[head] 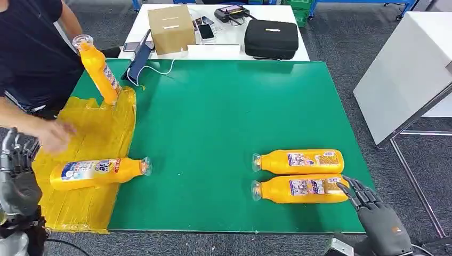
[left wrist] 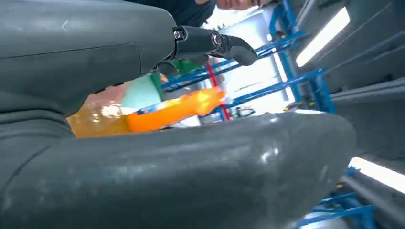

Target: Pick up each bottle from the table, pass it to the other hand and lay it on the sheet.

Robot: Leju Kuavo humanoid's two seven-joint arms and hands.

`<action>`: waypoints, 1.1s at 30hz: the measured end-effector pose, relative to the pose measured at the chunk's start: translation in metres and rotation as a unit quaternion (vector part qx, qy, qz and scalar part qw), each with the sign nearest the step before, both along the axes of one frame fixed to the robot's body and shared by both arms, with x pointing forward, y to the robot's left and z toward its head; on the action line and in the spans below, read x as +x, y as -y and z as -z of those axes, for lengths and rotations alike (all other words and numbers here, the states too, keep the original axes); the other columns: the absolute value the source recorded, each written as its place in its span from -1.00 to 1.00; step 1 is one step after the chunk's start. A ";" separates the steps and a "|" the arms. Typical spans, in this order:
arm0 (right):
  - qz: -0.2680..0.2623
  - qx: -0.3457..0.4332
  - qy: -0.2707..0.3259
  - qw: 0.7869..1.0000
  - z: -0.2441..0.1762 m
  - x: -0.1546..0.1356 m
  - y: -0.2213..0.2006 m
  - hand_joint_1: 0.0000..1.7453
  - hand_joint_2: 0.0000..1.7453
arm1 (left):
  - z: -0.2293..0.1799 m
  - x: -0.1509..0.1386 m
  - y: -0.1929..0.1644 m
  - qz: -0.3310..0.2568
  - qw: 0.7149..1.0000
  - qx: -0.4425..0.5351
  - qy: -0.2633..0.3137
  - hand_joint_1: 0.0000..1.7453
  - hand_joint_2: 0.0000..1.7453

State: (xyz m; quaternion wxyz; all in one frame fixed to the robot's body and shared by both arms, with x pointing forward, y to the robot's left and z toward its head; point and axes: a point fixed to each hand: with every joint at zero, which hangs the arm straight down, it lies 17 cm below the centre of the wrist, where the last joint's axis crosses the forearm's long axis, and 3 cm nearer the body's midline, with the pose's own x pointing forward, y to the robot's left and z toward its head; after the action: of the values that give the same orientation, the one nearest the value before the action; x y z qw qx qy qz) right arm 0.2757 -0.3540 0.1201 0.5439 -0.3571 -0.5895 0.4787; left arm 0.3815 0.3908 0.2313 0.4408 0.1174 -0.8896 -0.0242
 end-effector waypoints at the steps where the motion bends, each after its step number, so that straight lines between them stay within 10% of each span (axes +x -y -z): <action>1: 0.001 -0.002 -0.005 1.000 0.003 -0.001 0.001 -1.00 1.00 | -0.002 -0.001 0.001 0.009 1.000 -0.012 0.004 -1.00 -1.00; 33: -0.002 -0.006 -0.017 1.000 0.009 -0.004 0.001 -1.00 1.00 | -0.005 -0.002 0.000 0.005 0.999 -0.038 0.013 -1.00 -1.00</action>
State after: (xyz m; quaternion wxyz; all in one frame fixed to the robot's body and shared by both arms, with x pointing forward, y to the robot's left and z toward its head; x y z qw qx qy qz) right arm 0.2719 -0.3549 0.1111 0.5503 -0.3512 -0.5780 0.4896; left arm 0.3793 0.3912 0.2362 0.4332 0.0960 -0.8961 0.0092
